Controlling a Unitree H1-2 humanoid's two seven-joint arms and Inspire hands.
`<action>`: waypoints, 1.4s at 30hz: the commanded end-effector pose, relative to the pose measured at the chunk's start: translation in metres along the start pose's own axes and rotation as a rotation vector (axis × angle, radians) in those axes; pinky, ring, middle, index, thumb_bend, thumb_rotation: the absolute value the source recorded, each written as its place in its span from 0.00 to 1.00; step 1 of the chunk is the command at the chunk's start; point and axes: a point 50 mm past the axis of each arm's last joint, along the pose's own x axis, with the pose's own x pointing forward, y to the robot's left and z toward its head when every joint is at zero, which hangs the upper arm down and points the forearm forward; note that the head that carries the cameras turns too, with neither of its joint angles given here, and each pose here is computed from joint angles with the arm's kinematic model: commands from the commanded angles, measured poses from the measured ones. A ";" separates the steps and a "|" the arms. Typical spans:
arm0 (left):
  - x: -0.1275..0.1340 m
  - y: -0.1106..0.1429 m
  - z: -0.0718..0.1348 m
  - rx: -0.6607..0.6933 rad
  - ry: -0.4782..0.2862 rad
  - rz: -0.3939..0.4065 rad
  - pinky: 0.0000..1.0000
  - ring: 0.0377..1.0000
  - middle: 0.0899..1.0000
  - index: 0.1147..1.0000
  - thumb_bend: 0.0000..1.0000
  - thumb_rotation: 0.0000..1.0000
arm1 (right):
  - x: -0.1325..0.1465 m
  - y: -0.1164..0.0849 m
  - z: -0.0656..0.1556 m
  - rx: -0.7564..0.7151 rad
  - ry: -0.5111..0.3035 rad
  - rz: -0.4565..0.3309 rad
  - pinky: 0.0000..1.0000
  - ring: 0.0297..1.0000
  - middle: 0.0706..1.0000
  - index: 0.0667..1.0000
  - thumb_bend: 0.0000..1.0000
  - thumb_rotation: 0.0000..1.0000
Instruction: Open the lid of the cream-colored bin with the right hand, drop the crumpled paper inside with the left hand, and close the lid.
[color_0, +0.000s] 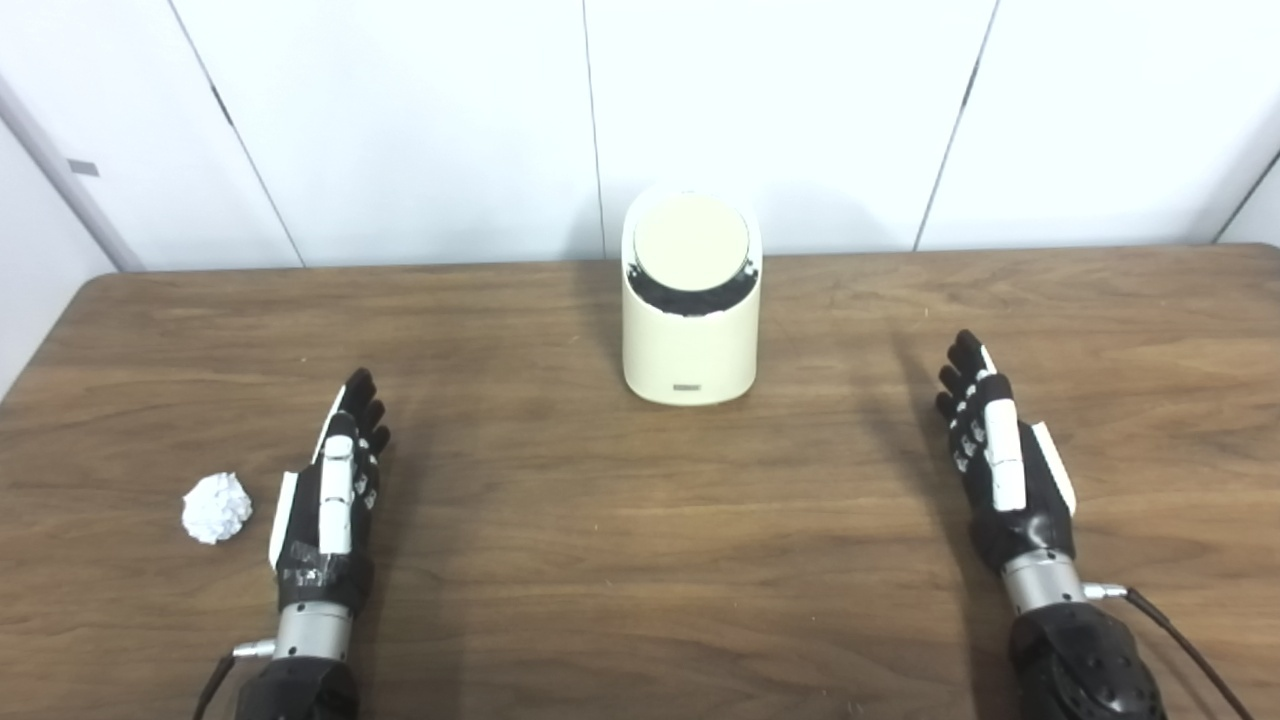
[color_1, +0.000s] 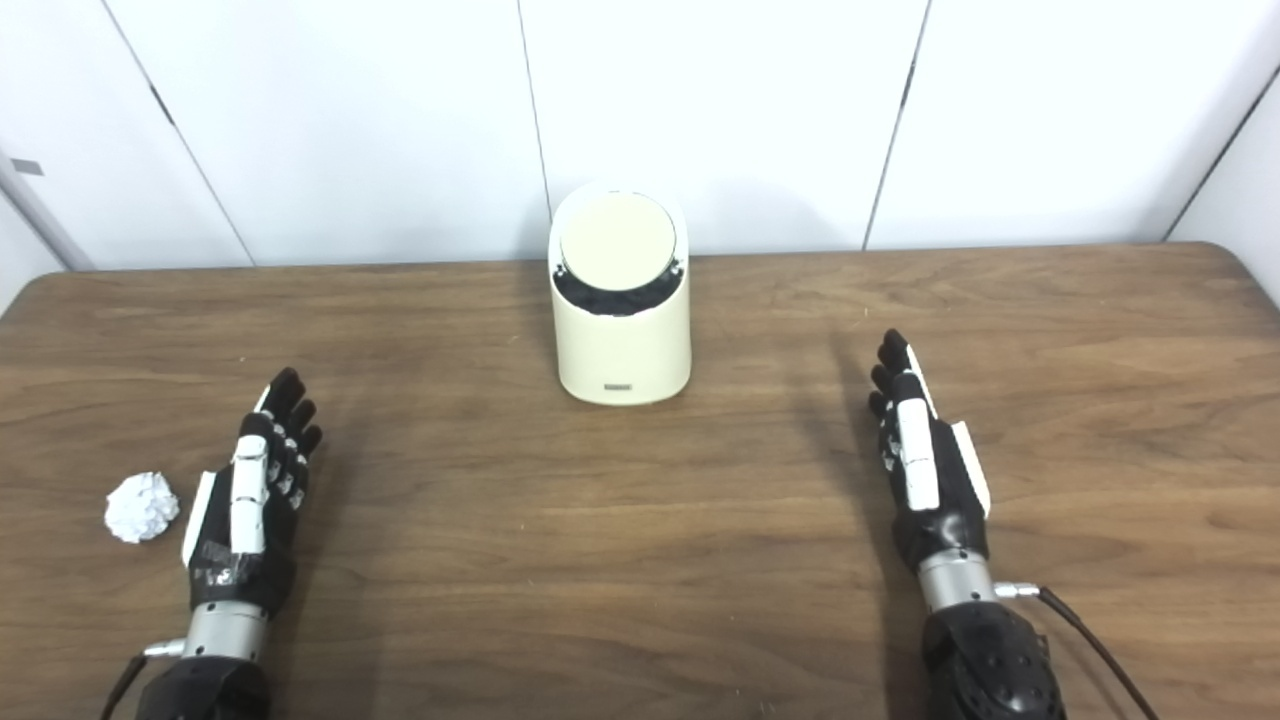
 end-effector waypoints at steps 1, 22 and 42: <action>-0.005 0.003 -0.006 0.000 0.011 0.004 1.00 1.00 0.99 0.97 0.44 0.92 | 0.008 -0.001 0.015 -0.002 -0.072 0.007 1.00 0.99 1.00 0.98 0.54 1.00; -0.005 0.002 -0.007 0.011 0.013 -0.005 1.00 0.99 0.99 0.98 0.43 0.93 | 0.006 -0.002 0.014 -0.004 -0.072 0.007 1.00 1.00 1.00 0.97 0.54 1.00; -0.010 0.000 -0.016 0.009 0.019 -0.009 1.00 1.00 1.00 0.99 0.40 0.94 | 0.005 -0.005 0.006 0.007 -0.074 0.015 1.00 0.99 0.99 0.96 0.55 1.00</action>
